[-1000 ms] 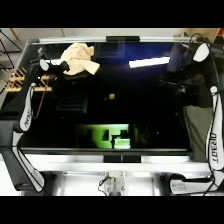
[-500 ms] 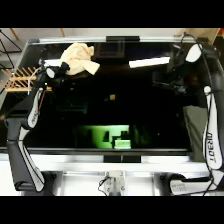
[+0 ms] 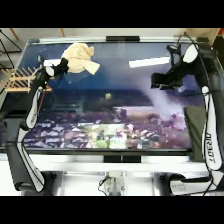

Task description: Fold the shirts.

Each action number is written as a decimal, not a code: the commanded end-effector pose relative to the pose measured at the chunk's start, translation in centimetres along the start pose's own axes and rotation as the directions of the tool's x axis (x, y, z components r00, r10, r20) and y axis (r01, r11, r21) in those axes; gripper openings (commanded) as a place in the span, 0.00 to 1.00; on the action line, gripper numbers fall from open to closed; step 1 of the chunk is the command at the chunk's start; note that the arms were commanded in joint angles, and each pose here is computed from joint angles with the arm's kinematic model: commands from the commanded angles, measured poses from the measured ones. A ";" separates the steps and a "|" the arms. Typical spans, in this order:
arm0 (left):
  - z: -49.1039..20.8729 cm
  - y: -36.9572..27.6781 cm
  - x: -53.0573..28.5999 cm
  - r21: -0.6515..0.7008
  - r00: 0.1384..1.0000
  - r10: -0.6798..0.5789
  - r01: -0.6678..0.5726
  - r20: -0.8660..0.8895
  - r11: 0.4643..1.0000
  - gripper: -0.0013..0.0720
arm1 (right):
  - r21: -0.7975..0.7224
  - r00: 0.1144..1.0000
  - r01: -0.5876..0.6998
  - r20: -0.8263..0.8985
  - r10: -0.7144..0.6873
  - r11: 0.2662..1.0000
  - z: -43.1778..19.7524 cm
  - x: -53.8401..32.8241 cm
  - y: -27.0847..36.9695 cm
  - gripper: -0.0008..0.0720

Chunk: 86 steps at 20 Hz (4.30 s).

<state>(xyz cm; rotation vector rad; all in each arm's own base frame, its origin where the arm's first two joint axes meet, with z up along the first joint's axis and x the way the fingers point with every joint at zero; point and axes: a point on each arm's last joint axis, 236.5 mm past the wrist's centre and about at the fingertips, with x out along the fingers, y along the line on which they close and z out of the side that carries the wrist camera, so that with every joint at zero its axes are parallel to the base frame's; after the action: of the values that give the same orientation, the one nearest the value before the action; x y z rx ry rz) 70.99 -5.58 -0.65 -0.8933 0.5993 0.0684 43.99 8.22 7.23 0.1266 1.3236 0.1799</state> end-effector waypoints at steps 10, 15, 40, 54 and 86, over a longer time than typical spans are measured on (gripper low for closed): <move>-3.2 -35.0 -48.4 0.846 0.793 -0.606 0.360 -0.055 0.394 0.06 | 0.027 0.825 0.348 0.466 -0.320 0.937 -4.2 -23.4 -5.2 0.74; -11.6 -28.0 -45.9 0.737 0.878 -0.362 0.465 -0.313 0.490 0.06 | 0.024 0.823 0.219 0.533 -0.198 0.975 -10.0 -28.1 -2.0 0.74; -27.4 8.1 -29.5 0.334 0.554 0.301 -0.044 -0.776 0.942 1.00 | -0.044 0.959 -0.182 -0.229 0.167 0.982 -17.9 8.3 6.1 0.74; -34.0 6.0 -23.5 0.220 0.673 0.171 -0.012 -0.720 0.975 0.06 | -0.028 0.873 -0.349 -0.374 0.313 0.937 -20.6 14.2 11.4 0.92; -4.8 -20.4 -63.2 0.772 0.890 -0.455 0.267 0.032 0.577 0.06 | -0.039 -0.037 0.301 0.998 0.053 0.953 -13.1 -51.6 3.1 0.11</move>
<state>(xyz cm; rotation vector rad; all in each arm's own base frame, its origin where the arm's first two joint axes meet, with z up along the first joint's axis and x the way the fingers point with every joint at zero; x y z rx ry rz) 22.42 -10.66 47.19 -0.1889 0.0429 -0.4578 19.90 7.95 49.96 0.0792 -0.1274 0.3656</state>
